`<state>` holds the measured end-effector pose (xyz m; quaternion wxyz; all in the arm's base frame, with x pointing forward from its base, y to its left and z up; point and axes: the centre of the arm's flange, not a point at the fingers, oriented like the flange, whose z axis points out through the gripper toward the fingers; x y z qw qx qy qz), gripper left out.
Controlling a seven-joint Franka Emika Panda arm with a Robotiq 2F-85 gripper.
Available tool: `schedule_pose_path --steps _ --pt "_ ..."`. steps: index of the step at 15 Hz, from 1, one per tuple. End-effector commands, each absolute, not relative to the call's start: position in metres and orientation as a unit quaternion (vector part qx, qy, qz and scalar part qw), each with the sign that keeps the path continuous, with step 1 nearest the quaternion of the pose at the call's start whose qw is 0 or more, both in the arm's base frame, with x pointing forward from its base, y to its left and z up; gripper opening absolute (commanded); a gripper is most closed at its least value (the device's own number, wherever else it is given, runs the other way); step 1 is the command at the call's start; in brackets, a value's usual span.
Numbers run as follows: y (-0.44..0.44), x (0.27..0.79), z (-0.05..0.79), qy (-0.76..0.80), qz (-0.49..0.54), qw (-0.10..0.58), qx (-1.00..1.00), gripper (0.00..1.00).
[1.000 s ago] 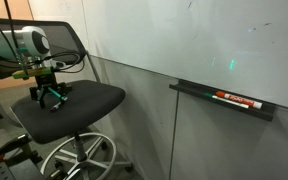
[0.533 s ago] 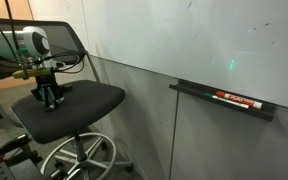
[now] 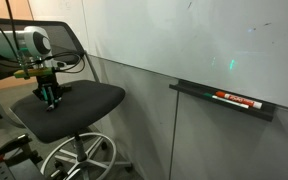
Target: Use the marker on the chair to draw a smiley face on the whiteboard
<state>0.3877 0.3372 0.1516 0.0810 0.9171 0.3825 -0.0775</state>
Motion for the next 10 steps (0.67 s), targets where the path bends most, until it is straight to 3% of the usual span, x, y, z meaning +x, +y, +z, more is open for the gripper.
schedule_pose_path --steps 1,10 --pt "0.335 0.397 0.150 0.385 -0.076 0.070 0.917 0.07" --pt "0.330 0.421 0.185 0.367 -0.070 0.084 0.924 0.06"
